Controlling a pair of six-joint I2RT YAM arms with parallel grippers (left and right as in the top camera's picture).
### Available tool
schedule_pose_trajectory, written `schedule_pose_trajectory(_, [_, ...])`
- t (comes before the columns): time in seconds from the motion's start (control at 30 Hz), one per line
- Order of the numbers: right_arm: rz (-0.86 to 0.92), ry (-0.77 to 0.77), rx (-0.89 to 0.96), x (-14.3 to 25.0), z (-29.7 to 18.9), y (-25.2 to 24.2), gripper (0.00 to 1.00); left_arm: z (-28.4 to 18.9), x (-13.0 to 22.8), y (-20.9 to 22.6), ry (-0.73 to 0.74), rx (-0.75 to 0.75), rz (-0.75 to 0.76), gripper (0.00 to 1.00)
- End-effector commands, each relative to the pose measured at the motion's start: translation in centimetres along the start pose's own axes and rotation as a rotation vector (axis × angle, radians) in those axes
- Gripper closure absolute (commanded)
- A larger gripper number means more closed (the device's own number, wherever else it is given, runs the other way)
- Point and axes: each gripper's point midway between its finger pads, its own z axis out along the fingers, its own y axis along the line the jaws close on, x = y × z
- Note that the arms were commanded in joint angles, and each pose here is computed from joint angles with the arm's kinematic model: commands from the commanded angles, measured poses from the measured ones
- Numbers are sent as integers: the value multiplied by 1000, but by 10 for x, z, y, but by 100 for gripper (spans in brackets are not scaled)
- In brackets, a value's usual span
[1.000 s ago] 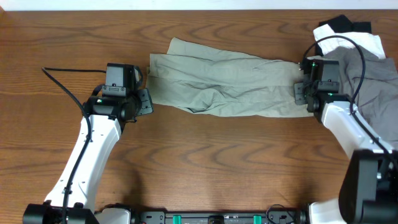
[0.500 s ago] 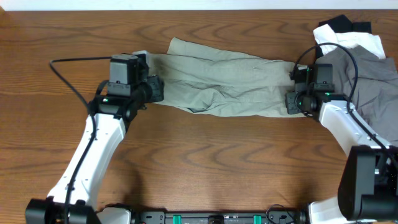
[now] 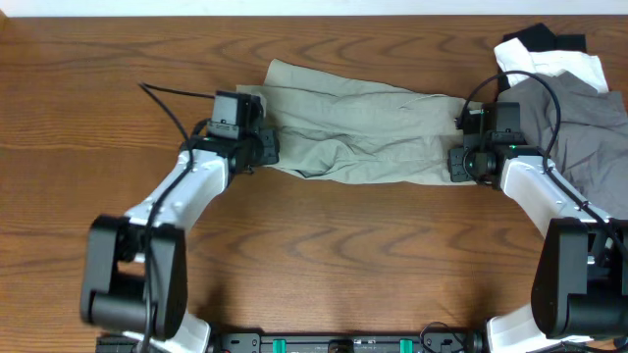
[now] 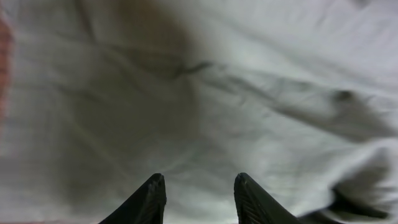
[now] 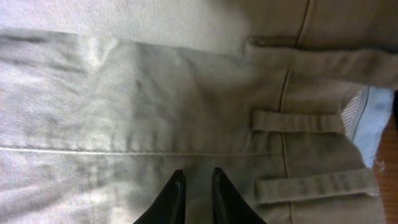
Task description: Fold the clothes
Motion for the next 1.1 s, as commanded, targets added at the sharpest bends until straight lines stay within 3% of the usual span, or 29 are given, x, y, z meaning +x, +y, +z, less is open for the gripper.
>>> schedule_pose_trajectory(0.0, [25,30,-26,6,2,9,85,17,10,4,43,-2,26,61])
schedule_pose_trajectory(0.33, [97,160,-72,37,-1,19,84,49,45,23,176,-38,8,61])
schedule_pose_trajectory(0.73, [177,432,-92,100,-20,29,83,5,146,50,620,-164,-119,62])
schedule_pose_trajectory(0.93, [218,486,-117,110,-27,36,89,-6,152,66,660,-186,-194,65])
schedule_pose_trajectory(1.07, [221,467,-233,103,-33,54,85,-8,148,76,648,-189,-231,66])
